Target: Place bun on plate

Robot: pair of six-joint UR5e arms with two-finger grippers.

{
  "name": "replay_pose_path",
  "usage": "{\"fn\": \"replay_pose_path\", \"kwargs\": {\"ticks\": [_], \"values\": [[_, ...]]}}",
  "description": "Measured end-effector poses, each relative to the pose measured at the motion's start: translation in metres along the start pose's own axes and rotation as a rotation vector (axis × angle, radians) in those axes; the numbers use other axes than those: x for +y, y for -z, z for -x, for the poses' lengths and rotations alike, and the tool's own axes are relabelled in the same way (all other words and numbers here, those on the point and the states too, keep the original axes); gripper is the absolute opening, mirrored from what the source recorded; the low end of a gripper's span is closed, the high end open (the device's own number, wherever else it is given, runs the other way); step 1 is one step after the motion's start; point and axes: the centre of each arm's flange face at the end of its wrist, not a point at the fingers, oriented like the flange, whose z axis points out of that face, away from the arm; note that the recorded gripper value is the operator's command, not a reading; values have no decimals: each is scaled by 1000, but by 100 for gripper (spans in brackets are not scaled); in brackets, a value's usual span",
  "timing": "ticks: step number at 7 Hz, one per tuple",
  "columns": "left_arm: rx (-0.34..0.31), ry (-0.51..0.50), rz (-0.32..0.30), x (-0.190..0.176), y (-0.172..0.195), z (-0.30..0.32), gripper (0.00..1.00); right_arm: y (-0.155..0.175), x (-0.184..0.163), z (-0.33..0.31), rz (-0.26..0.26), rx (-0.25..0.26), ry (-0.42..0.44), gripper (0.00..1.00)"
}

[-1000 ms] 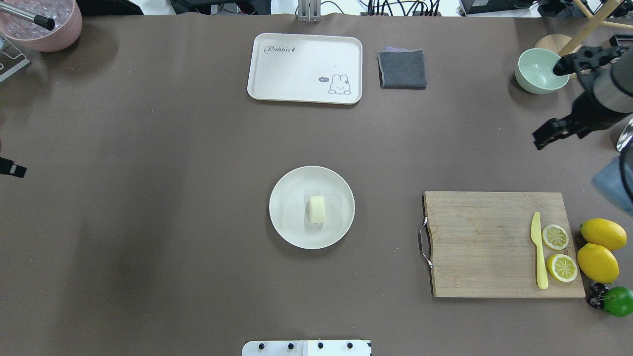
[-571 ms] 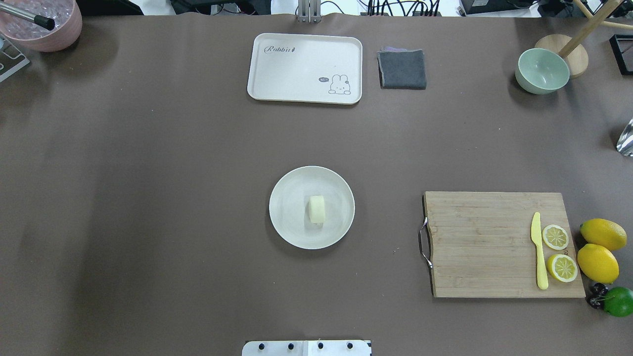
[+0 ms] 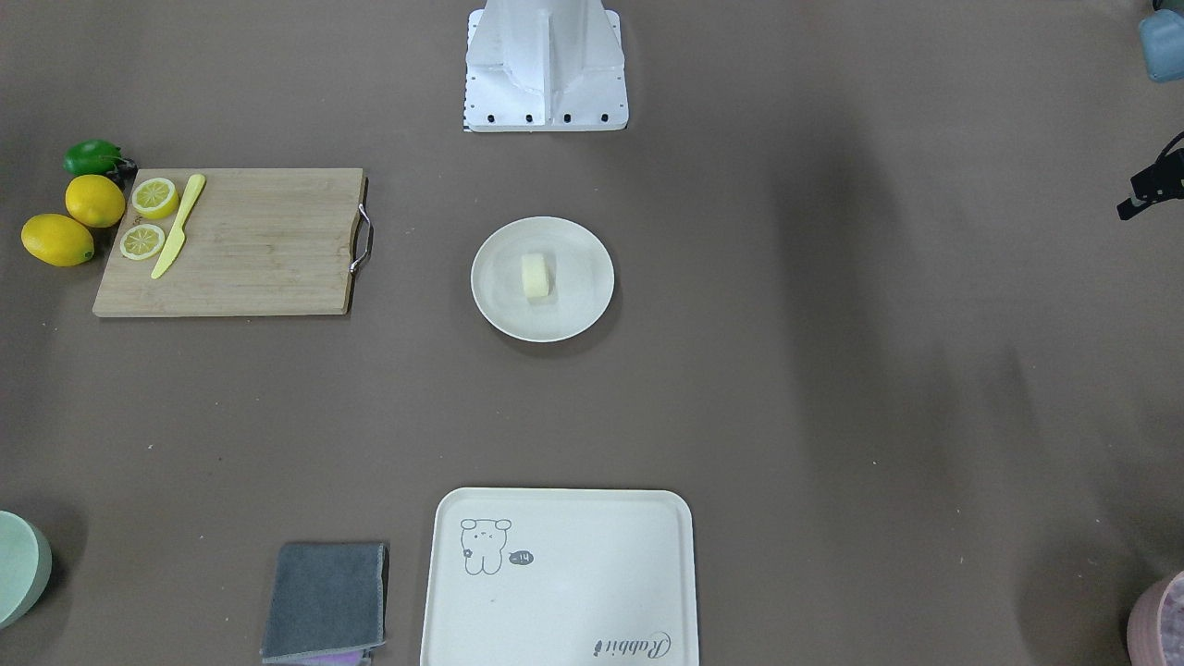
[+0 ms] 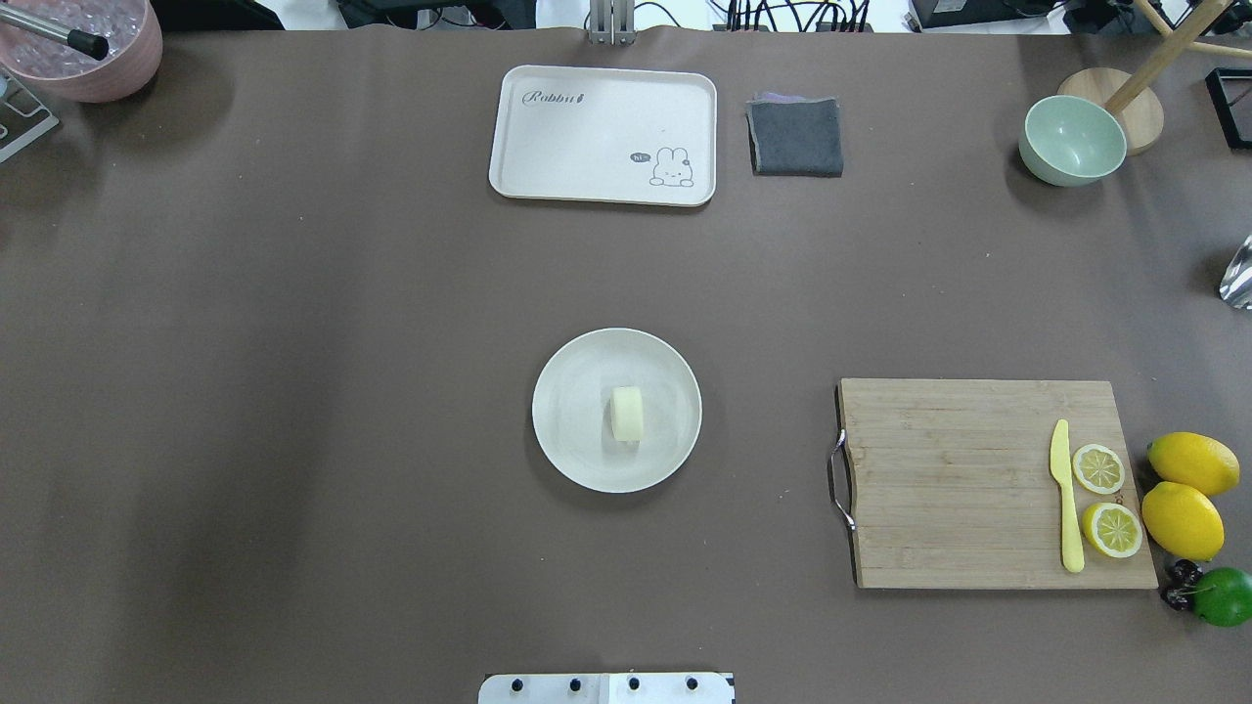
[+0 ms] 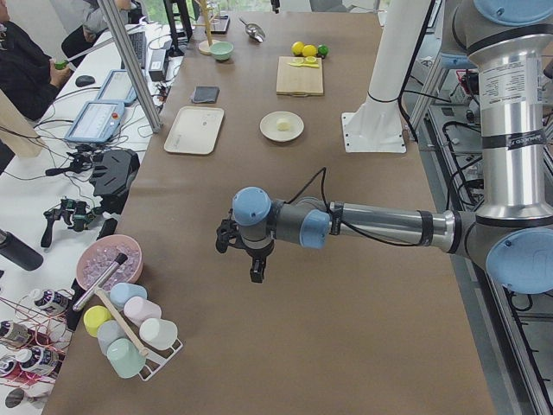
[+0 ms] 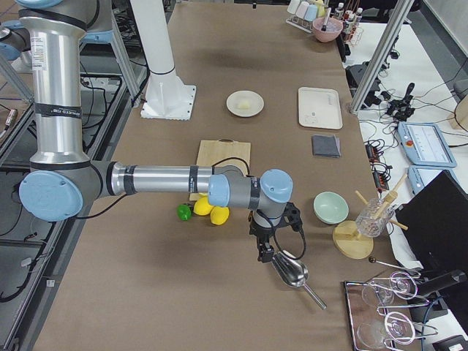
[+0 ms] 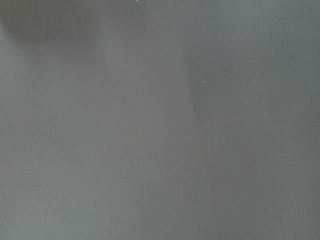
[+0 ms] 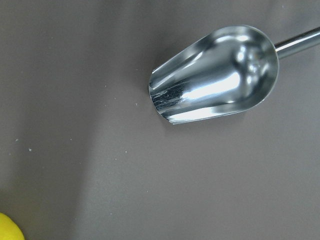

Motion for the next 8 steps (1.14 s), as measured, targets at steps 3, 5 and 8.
{"fn": "replay_pose_path", "kwargs": {"ticks": [3,5,8], "values": [[-165,-7,30,15,7,26,98,5,-5,2,-19,-29,-8,100],[-147,27,65,20,-14,48,98,10,-10,4,-29,-30,-3,100],[19,59,88,21,-26,44,98,14,-17,5,-37,-29,1,100]]}}
